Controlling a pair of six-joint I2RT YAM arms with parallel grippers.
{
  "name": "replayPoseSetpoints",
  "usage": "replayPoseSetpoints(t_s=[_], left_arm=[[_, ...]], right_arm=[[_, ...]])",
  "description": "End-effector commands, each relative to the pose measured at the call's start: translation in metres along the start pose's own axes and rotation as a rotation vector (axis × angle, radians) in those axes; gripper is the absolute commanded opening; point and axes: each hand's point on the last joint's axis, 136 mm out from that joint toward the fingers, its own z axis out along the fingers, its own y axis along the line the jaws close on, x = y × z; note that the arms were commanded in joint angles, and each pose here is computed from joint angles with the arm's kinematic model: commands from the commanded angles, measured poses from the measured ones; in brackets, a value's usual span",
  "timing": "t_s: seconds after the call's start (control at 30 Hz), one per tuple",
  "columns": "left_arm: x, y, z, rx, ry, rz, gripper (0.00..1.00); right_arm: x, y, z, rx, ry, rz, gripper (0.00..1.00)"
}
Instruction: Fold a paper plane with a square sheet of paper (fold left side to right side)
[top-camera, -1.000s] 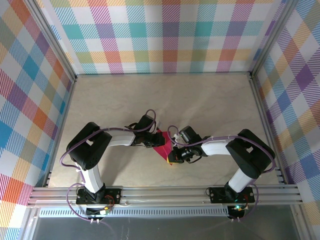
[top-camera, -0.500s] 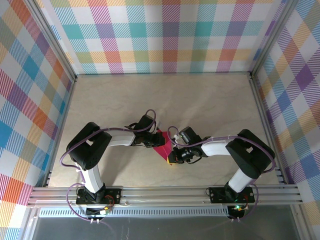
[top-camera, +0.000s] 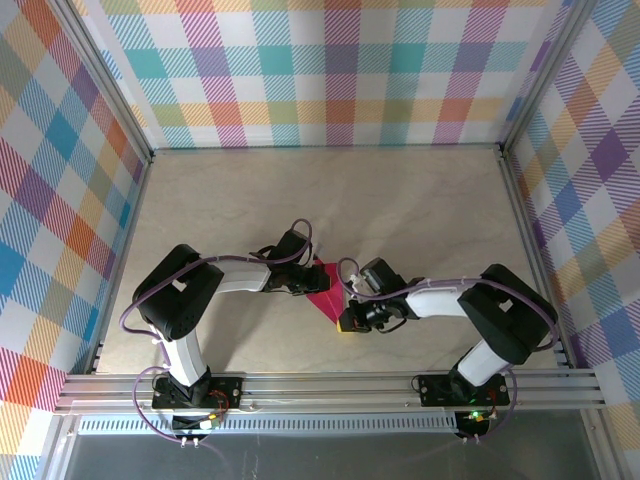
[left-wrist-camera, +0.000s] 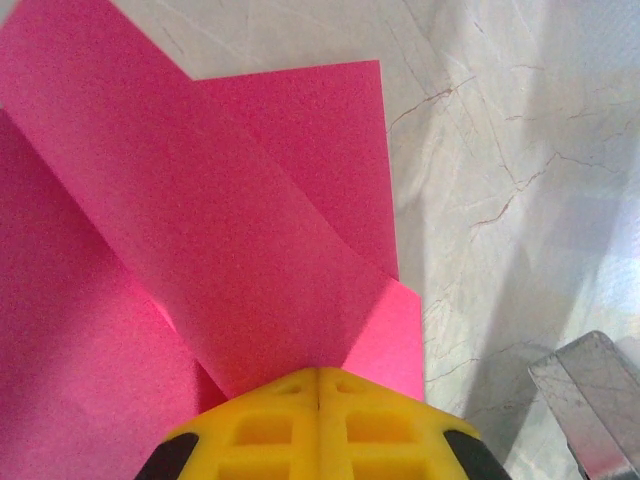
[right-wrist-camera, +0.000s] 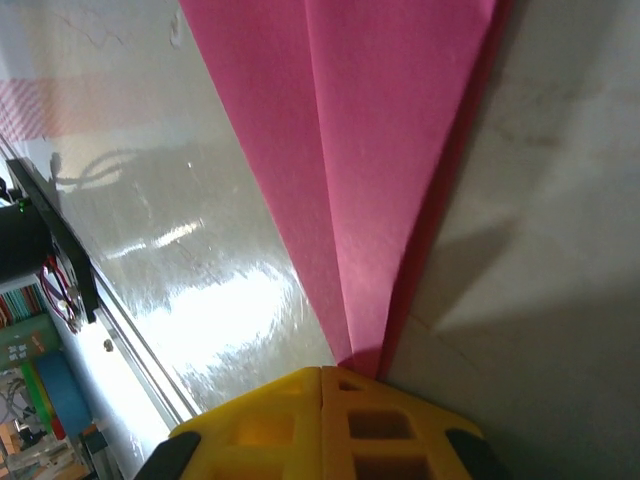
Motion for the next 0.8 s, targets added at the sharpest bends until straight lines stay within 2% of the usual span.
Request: replayPoseSetpoints(t_s=[0.0, 0.2, 0.37, 0.6, 0.77], left_arm=[[0.019, 0.030, 0.002, -0.123, 0.042, -0.043, 0.00], [0.019, 0.032, 0.000, -0.138, 0.040, -0.036, 0.00], [0.019, 0.031, -0.001, -0.135, 0.041, -0.036, 0.00], [0.018, 0.029, -0.002, -0.130, 0.034, -0.034, 0.00], [0.018, 0.029, -0.002, -0.126, 0.034, -0.035, 0.00]], right_arm=[[0.018, 0.001, -0.006, 0.000, 0.043, 0.022, 0.05], [0.006, 0.024, -0.028, -0.063, -0.076, -0.071, 0.06], [-0.009, 0.043, -0.030, -0.130, -0.100, -0.108, 0.06], [-0.049, 0.040, -0.026, -0.078, -0.155, -0.091, 0.04], [-0.061, 0.028, -0.018, -0.011, -0.145, -0.079, 0.03]])
